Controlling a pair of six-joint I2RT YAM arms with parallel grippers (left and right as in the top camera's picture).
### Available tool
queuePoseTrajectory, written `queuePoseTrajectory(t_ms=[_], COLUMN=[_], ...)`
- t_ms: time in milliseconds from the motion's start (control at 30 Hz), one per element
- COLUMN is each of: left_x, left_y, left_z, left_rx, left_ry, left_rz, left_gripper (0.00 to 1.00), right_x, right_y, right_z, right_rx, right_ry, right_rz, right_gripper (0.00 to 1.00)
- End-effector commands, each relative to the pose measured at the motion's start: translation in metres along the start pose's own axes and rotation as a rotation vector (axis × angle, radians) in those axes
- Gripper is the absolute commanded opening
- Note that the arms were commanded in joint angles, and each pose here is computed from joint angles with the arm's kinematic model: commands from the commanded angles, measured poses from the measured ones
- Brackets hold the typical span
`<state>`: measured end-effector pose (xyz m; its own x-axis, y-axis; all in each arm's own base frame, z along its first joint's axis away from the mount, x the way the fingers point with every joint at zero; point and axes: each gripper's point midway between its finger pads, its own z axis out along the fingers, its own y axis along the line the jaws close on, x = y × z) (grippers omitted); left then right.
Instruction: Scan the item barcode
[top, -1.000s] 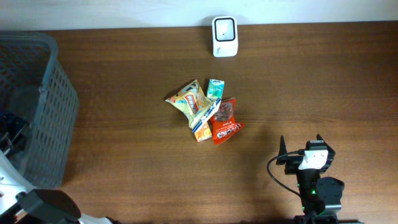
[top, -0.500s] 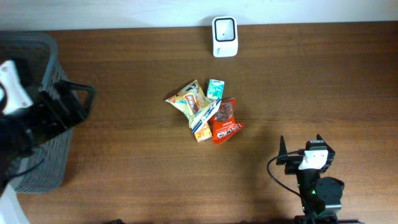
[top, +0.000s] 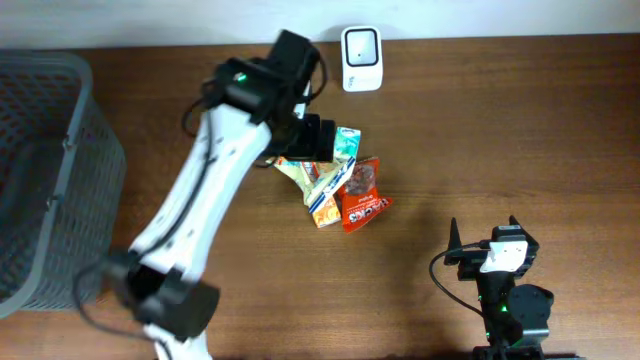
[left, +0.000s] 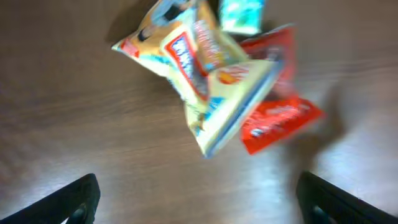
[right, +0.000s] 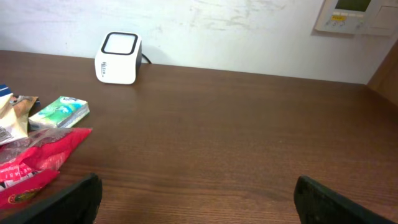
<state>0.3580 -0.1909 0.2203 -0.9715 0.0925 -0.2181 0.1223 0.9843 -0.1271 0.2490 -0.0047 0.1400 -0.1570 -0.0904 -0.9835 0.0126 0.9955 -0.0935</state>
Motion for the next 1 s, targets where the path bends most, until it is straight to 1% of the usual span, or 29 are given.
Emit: queuePoseTrajectory(t_ms=[0,33,100,267,600,733,833,967], left_x=[-0.009,-0.003,0.004,-0.013,-0.013,-0.024,-0.028,-0.027], left_y=[0.044,0.046,0.049,0.043,0.043,0.040,0.050,0.061], left_z=[0.068,0.089,0.103,0.110,0.110,0.112,0.110,0.109], left_rx=[-0.262,-0.277,-0.299,-0.270,-0.267,-0.254,-0.305,-0.314], left_ry=[0.090,0.156,0.206,0.138,0.140,0.095,0.072,0.087], left_rz=[-0.084,-0.084,-0.080,-0.085,-0.084,-0.087,-0.086,-0.108], left_gripper=[0.99,0.99,0.99,0.99,0.99,0.99,0.99,0.99], right_x=[0.003,0.003,0.003,0.003,0.003,0.003,0.003,0.003], right_y=[0.001,0.001,0.001,0.001,0.001,0.001,0.001,0.001], right_z=[0.000,0.000,0.000,0.000,0.000,0.000,0.000,0.000], right_rx=[0.001,0.001,0.000,0.001,0.001,0.001,0.001,0.001], right_ry=[0.006,0.006,0.006,0.006,0.006,0.006,0.006,0.006], right_rz=[-0.008,-0.008,-0.008,-0.008,-0.008,-0.008,-0.008,-0.008], right_gripper=[0.98,0.99,0.98,0.98,0.98,0.98,0.98,0.98])
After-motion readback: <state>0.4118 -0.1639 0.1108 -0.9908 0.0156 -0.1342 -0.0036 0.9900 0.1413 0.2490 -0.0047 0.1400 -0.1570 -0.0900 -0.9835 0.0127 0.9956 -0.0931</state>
